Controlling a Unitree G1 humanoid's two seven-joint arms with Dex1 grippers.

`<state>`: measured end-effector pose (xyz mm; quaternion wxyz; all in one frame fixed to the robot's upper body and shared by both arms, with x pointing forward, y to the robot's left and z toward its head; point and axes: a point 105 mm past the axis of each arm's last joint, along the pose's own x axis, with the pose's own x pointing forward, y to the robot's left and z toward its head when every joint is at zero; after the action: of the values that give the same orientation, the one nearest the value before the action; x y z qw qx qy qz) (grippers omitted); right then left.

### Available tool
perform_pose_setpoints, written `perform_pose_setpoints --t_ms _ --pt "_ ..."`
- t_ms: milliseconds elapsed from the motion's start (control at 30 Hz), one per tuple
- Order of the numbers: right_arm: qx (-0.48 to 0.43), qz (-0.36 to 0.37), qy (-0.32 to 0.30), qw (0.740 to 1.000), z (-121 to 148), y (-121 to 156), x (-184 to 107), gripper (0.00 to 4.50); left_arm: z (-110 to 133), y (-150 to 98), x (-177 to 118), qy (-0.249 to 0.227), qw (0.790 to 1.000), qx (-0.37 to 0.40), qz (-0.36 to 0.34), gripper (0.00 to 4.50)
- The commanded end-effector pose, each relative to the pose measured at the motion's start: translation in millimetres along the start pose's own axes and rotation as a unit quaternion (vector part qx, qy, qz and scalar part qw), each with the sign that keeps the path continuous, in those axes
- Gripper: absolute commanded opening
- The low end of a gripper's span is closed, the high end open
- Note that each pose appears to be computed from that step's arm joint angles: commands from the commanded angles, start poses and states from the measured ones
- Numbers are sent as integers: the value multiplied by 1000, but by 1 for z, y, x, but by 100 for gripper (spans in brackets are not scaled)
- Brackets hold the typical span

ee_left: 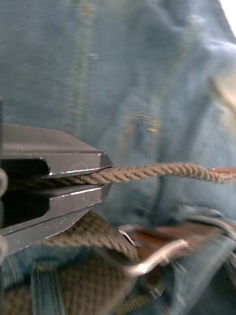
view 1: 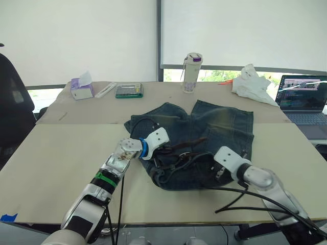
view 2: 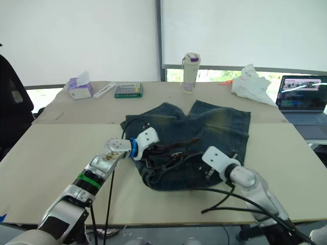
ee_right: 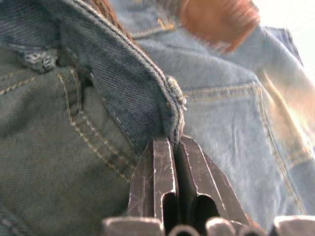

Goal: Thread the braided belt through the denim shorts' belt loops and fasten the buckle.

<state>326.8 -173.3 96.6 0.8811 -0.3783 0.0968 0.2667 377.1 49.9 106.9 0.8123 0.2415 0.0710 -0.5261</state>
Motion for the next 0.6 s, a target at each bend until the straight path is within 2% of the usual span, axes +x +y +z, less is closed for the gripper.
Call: perform_pose_setpoints --t_ms 33,100,200,300,367,467,533,600 --pt "-17 -17 -35 999 17 -11 26 1 37 35 -17 -48 996 51 55 0" --pt "-4 -7 -43 999 18 -11 23 1 38 21 -19 -62 997 42 14 0" --pt "32 25 -46 998 11 -1 -1 1 33 2 -26 -64 996 43 -33 0" --pt "72 52 -32 996 1 16 -37 104 29 -5 -30 -63 996 55 -29 0" --pt "131 49 -42 989 7 24 -60 179 30 -14 -31 -73 993 86 -34 0" --pt "203 35 -74 976 27 30 -76 275 24 -27 -32 -86 986 136 -39 0" --pt "208 19 -75 975 34 31 -74 275 21 -29 -34 -103 983 147 -29 0" --pt "166 -1 -62 984 38 30 -68 275 19 -30 -37 -115 980 158 -27 0"
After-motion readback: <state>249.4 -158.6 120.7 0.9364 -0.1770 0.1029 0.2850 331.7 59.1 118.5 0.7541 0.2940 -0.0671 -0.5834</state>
